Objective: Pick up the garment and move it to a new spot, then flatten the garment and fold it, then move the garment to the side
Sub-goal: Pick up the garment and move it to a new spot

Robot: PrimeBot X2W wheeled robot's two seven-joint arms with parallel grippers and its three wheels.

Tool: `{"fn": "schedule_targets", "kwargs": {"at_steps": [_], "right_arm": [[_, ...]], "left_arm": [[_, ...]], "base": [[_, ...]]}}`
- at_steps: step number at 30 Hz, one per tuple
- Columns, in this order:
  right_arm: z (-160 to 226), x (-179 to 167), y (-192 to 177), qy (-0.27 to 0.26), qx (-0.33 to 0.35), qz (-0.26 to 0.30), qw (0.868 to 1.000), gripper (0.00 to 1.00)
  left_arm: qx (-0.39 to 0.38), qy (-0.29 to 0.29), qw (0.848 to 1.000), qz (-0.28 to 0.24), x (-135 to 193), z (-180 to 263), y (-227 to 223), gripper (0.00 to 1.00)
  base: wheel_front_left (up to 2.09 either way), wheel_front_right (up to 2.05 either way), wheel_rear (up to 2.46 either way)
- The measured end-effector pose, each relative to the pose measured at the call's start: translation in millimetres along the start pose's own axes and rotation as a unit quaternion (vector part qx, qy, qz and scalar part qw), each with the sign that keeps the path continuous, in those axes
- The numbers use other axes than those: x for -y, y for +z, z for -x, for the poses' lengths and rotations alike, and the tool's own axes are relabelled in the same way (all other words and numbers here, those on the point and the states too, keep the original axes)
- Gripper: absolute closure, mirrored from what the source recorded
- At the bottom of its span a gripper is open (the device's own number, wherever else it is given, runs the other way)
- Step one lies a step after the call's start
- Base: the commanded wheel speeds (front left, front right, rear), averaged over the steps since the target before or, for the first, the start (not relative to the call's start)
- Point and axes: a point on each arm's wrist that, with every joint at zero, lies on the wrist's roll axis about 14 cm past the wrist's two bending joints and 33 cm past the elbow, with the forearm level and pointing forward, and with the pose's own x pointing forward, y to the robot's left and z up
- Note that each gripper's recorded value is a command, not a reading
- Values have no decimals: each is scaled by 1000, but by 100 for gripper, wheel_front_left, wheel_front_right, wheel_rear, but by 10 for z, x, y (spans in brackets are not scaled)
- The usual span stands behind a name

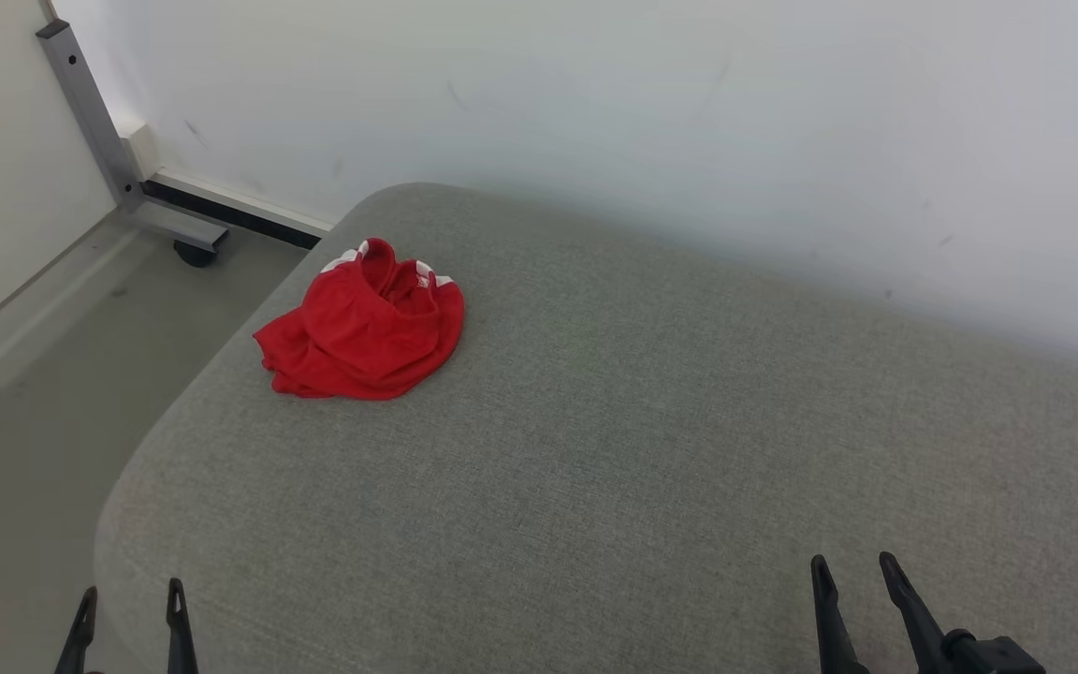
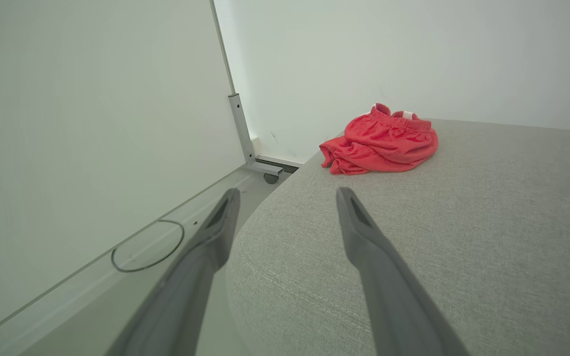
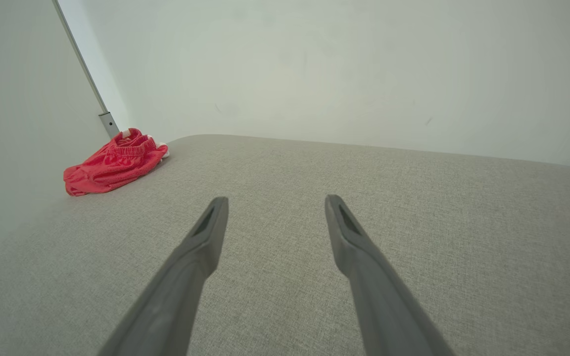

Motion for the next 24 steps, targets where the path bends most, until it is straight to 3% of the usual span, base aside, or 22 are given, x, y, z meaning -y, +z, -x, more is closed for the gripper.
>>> {"fn": "schedule_targets", "kwargs": {"at_steps": [10, 24], "right_arm": [[-18, 139, 27, -14, 6, 3, 1000, 0], [-1, 781, 222, -71, 33, 40, 996, 0]], "left_arm": [[23, 3, 1000, 15, 30, -273, 173, 0], [99, -35, 994, 40, 486, -1450, 841, 0]], "base": [[0, 0, 0], [0, 0, 0]]}}
